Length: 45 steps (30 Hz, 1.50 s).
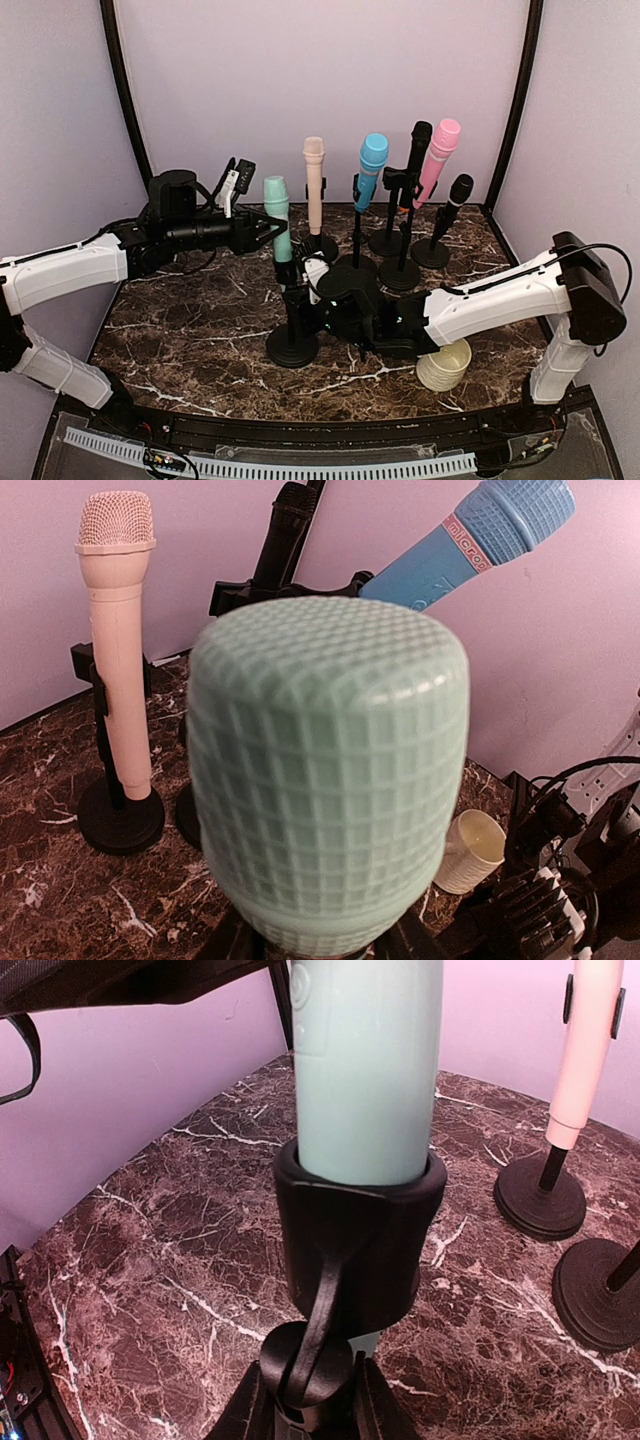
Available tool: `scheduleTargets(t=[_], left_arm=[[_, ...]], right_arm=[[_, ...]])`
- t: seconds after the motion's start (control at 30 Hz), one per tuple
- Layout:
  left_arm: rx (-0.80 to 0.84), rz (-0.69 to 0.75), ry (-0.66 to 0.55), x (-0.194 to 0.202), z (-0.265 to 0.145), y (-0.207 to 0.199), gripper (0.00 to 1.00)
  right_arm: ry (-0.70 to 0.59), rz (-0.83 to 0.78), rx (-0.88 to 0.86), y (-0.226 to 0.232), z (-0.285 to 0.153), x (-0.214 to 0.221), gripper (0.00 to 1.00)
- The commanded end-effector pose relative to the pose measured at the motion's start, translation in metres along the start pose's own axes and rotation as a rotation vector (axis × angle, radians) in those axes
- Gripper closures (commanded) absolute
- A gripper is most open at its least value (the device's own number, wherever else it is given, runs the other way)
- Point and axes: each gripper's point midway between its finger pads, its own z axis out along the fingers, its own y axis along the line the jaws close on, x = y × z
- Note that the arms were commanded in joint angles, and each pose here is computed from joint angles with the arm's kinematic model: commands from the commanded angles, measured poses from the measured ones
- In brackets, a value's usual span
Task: Remove the microphone from the stand
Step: Remove the microphone from the microphone stand.
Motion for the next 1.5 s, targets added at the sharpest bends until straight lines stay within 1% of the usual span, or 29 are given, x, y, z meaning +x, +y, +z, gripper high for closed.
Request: scheduleTargets(t=[0.0,0.1,0.23,0.27,0.33,0.4,0.5,0.6,0.7,0.8,0.93,1.03,1.1,1.2,1.33,1.47], left_arm=[[0.062,0.124,-0.434,-0.138,-0.056,-0.04,1.0],[0.081,0.123,-0.406,-0.13,-0.051,-0.041,1.0],[0.16,0.155,-0.316,-0.105,-0.04,-0.049,1.0],[0.195,0.164,-0.293,-0.099,-0.039,-0.053,1.0],[0.242,0.173,-0.262,-0.084,-0.037,-0.058,1.0],[0.263,0.173,-0.235,-0.07,-0.036,-0.058,1.0],[0.305,0.177,-0.227,-0.062,-0.038,-0.065,1.0],[0.354,0.166,-0.201,-0.051,-0.038,-0.072,1.0],[0.401,0.151,-0.166,-0.038,-0.037,-0.079,1.0],[0.405,0.132,-0.142,-0.026,-0.038,-0.078,1.0],[0.377,0.107,-0.119,-0.009,-0.034,-0.073,1.0],[0.394,0.106,-0.089,0.003,-0.031,-0.074,1.0],[0.419,0.113,-0.063,0.012,-0.028,-0.076,1.0],[0.502,0.12,-0.018,0.023,-0.028,-0.086,1.0],[0.602,0.123,0.043,0.036,-0.025,-0.099,1.0],[0.668,0.13,0.104,0.048,-0.02,-0.106,1.0]], right_arm=[[0.381,-0.107,0.056,-0.022,-0.008,0.127,1.0],[0.352,-0.097,0.052,-0.02,-0.011,0.114,1.0],[0.272,-0.083,0.018,-0.009,-0.016,0.079,1.0],[0.248,-0.078,0.006,-0.006,-0.017,0.068,0.97],[0.205,-0.068,-0.017,0.002,-0.019,0.049,0.86],[0.158,-0.053,-0.039,0.008,-0.022,0.03,0.71],[0.097,-0.027,-0.064,0.014,-0.03,0.004,0.49],[0.062,-0.008,-0.071,0.014,-0.039,-0.011,0.37],[0.037,0.021,-0.056,0.007,-0.051,-0.021,0.31],[0.019,0.043,-0.033,-0.004,-0.064,-0.025,0.23],[-0.009,0.056,-0.033,-0.013,-0.081,-0.033,0.17],[-0.012,0.08,-0.041,-0.017,-0.088,-0.036,0.12],[-0.007,0.098,-0.081,-0.017,-0.089,-0.037,0.11],[-0.006,0.114,-0.138,-0.017,-0.09,-0.04,0.11],[-0.057,0.133,-0.244,-0.018,-0.098,-0.049,0.1],[-0.162,0.179,-0.355,-0.02,-0.116,-0.077,0.08]])
